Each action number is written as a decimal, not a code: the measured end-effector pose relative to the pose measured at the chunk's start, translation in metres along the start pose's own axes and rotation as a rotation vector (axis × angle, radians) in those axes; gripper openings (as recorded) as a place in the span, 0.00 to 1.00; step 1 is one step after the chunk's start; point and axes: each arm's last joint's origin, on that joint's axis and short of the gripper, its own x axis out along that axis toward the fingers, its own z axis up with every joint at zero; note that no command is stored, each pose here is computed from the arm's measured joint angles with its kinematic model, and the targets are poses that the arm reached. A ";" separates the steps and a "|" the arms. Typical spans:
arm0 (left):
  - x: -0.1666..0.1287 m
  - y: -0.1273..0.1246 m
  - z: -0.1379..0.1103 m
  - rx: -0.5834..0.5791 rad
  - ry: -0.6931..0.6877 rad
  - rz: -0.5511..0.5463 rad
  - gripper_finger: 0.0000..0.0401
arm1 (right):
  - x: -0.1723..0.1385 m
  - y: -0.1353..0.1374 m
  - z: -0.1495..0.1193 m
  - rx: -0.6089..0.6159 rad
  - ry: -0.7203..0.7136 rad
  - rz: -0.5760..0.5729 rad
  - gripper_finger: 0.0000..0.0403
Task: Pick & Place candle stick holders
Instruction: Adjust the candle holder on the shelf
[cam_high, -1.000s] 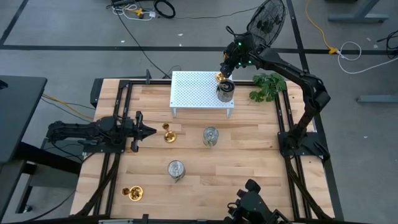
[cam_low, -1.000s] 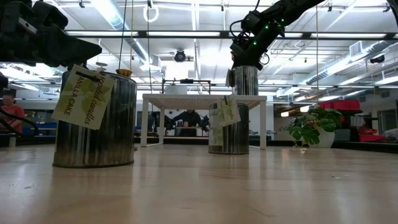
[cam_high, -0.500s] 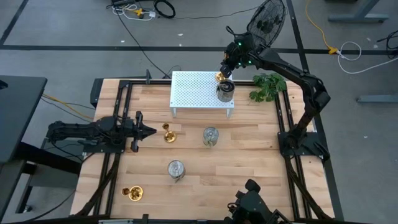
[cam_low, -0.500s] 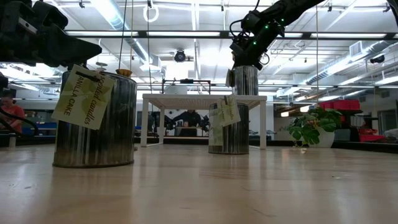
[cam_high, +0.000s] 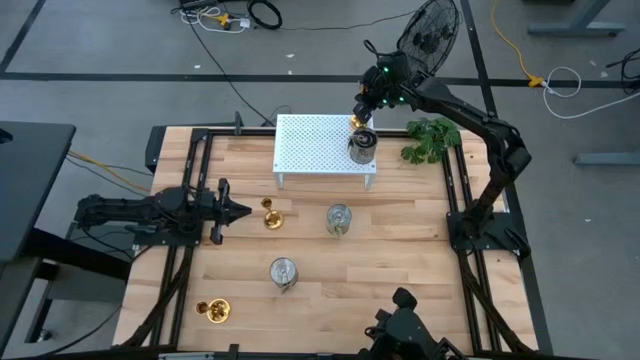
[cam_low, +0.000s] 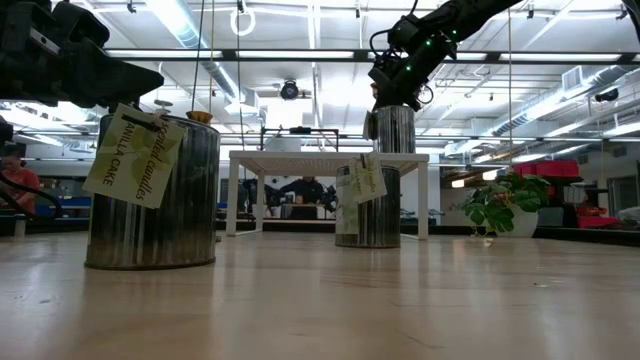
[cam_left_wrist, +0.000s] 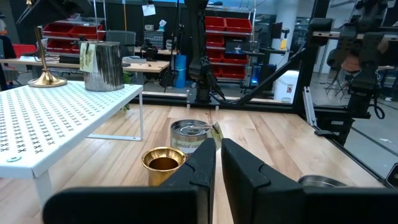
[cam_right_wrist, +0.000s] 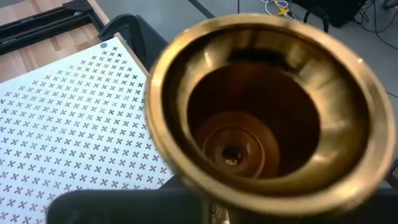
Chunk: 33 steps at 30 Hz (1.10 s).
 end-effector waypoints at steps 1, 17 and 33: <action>0.000 0.000 0.000 0.000 0.000 0.000 0.08 | 0.000 0.000 0.000 0.000 0.000 0.000 0.03; 0.000 0.000 0.000 0.000 0.000 0.000 0.08 | 0.000 0.007 0.007 0.008 -0.061 0.034 0.03; 0.000 0.000 0.000 0.000 0.000 0.000 0.08 | -0.030 0.017 0.045 0.032 -0.184 0.046 0.02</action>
